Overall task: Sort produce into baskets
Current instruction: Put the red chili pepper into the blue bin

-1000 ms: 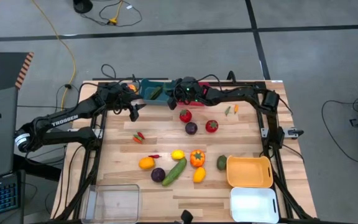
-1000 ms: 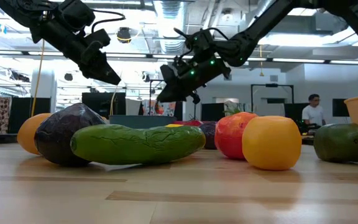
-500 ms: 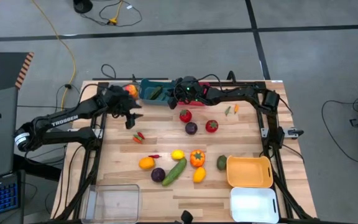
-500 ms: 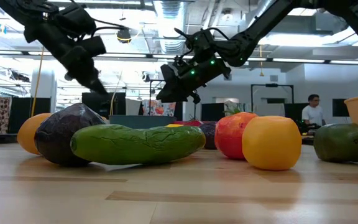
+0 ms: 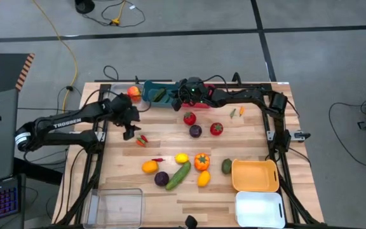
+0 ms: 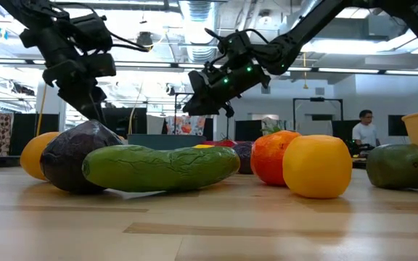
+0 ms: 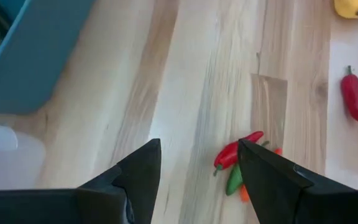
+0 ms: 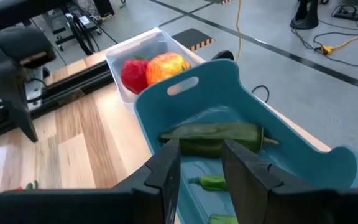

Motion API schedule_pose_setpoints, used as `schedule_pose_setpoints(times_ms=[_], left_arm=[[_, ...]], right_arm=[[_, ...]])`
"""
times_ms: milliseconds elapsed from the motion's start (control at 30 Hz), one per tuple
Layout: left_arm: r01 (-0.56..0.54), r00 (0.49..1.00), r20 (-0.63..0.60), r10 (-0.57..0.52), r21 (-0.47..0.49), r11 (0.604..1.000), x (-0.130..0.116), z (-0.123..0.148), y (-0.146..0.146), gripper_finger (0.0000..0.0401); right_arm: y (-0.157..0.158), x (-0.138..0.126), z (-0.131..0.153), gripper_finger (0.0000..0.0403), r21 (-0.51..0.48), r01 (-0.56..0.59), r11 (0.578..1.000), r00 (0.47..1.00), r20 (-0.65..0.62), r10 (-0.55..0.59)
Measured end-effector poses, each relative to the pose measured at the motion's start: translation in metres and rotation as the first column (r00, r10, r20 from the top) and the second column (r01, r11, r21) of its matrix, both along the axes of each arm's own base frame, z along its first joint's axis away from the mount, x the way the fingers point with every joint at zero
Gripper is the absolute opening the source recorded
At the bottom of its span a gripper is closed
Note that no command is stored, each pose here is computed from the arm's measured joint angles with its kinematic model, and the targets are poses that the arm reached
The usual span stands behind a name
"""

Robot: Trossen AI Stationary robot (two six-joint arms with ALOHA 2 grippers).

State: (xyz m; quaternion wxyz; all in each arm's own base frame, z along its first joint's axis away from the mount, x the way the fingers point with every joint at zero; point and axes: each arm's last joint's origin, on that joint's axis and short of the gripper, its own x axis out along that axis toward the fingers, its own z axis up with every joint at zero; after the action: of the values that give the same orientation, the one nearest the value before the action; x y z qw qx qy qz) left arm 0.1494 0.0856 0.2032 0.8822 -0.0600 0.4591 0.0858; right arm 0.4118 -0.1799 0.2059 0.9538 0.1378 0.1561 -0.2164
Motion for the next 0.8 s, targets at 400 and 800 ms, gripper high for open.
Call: schedule_pose_setpoints(times_ms=[400, 800], left_arm=[[0.043, 0.985, -0.16, -0.062, -0.115, 0.992, 0.018, -0.031, 0.0, 0.0199], [0.029, 0.965, -0.252, -0.072, -0.171, 0.985, 0.024, -0.05, 0.004, 0.0199]], right_arm=[[0.001, -0.001, 0.004, 0.0143, -0.002, 0.0, 1.0, 1.0, 0.005, 0.0], [0.001, -0.001, 0.004, 0.0143, -0.002, 0.0, 1.0, 1.0, 0.005, 0.0]])
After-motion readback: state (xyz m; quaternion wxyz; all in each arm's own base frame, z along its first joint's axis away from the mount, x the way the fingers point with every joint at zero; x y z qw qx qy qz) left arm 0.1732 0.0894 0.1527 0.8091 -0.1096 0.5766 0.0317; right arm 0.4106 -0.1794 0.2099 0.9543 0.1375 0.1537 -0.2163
